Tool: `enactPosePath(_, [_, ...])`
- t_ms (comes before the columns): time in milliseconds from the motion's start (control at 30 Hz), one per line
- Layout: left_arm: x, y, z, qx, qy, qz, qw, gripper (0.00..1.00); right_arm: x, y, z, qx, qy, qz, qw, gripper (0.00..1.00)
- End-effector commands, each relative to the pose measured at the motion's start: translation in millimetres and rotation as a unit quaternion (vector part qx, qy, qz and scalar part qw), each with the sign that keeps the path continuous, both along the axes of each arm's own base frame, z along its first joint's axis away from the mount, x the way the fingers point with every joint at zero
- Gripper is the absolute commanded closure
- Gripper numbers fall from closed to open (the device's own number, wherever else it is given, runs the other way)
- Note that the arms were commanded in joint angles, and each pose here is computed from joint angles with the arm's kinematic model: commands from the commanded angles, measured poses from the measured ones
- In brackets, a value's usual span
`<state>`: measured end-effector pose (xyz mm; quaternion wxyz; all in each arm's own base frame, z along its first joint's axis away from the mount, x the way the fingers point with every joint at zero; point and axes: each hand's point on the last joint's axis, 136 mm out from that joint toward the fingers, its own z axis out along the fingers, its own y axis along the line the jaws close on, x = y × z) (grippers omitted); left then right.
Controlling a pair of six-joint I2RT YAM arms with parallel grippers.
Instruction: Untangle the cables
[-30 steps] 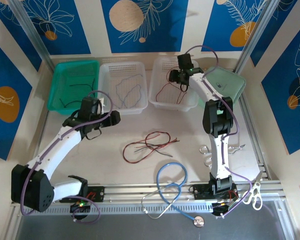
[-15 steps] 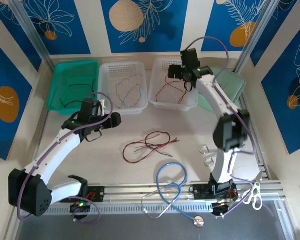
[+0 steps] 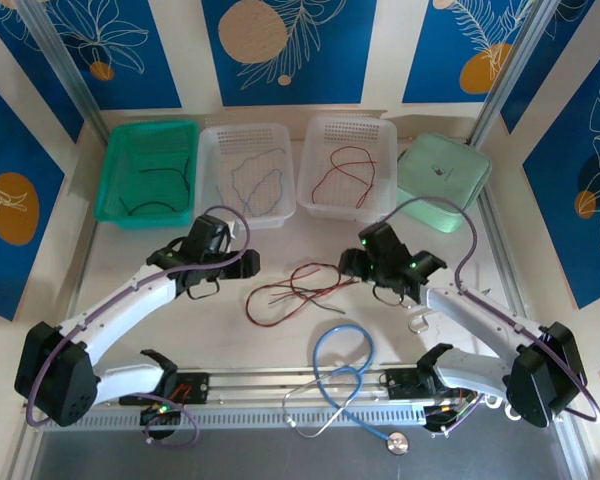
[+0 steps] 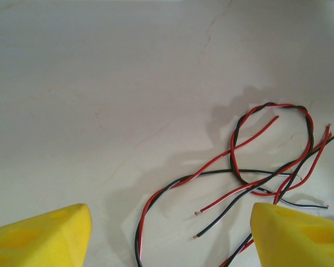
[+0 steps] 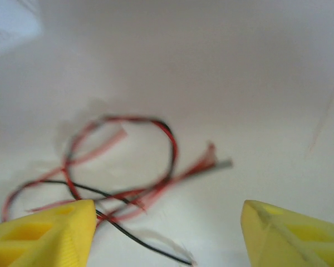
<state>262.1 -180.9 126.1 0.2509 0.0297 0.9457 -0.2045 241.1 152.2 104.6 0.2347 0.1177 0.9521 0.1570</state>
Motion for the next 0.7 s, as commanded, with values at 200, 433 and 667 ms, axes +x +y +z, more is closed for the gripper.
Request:
enactPosePath(200, [-6.5, -7.0, -9.1, 0.003, 0.004, 0.004, 1.000, 0.26, -15.0, 15.1, -39.7, 0.091, 0.083, -0.101, 0.987, 0.41])
enactPosePath(433, [-3.1, -11.6, -10.1, -0.003, 0.000, 0.006, 1.000, 0.26, -11.5, 32.3, -53.7, 0.123, 0.090, -0.111, 0.982, 0.49])
enactPosePath(667, [-2.2, -15.9, -14.5, -0.004, 0.003, 0.003, 1.000, 0.26, -1.5, 40.5, -56.0, 0.125, 0.084, -0.131, 0.980, 0.62])
